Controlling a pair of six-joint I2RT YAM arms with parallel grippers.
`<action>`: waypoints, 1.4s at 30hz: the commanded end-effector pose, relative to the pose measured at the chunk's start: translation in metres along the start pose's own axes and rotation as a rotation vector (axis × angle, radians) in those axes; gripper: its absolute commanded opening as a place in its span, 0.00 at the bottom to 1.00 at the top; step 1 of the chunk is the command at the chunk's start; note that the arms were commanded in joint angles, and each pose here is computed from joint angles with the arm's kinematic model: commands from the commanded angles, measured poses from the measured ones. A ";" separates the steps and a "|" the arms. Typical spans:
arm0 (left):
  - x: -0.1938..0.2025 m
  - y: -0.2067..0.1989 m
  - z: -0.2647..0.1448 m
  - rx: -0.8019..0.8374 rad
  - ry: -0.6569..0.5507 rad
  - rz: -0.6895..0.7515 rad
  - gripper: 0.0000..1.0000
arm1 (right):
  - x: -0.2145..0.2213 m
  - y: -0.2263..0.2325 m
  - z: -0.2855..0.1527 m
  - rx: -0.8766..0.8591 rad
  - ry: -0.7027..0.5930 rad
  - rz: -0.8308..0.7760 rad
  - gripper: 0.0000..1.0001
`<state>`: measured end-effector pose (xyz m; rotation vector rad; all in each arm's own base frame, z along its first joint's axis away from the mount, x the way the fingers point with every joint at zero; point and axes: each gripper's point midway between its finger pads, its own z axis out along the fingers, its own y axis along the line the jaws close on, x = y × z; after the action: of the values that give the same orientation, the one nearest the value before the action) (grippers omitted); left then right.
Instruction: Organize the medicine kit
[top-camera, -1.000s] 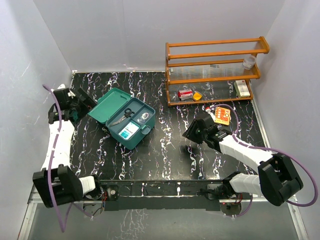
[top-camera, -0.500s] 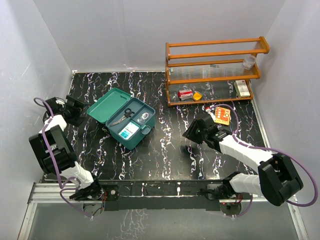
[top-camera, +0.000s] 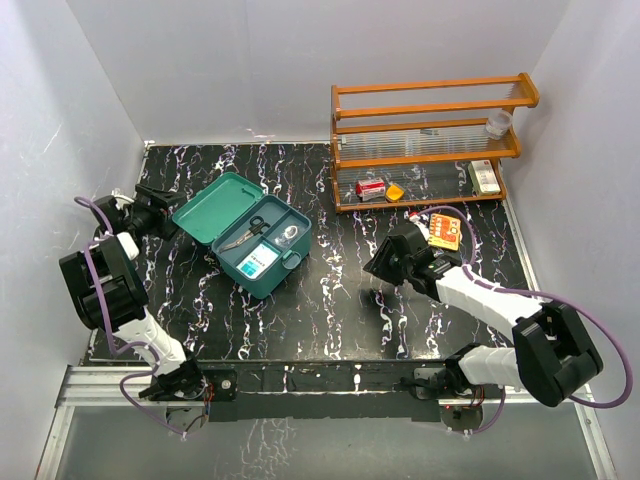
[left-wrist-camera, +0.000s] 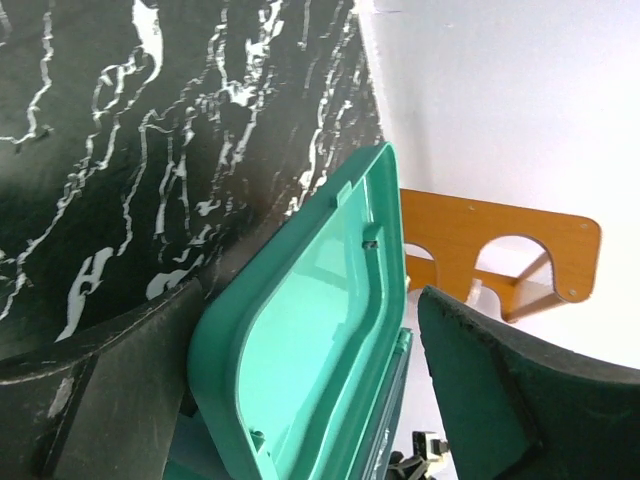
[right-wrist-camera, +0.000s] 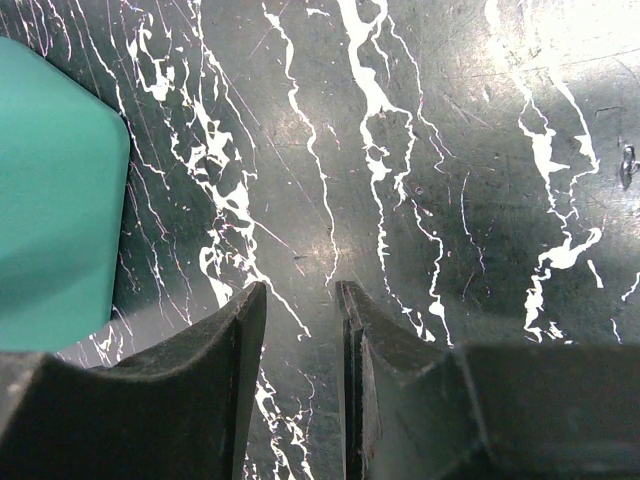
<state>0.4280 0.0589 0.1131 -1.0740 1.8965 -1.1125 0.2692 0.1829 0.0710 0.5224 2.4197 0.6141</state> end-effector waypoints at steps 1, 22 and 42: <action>0.004 -0.041 -0.011 0.181 0.031 0.076 0.85 | -0.018 0.025 -0.003 -0.061 -0.051 0.003 0.31; 0.026 -0.114 -0.053 0.341 0.116 0.287 0.83 | -0.018 0.033 -0.002 -0.095 -0.040 -0.008 0.32; 0.113 -0.157 -0.085 0.236 0.287 0.503 0.86 | -0.016 0.038 -0.001 -0.106 -0.020 0.013 0.31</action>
<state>0.3784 -0.0480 0.2491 -0.3809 2.0162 -1.2438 0.2721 0.1930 0.0717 0.5097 2.4331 0.6633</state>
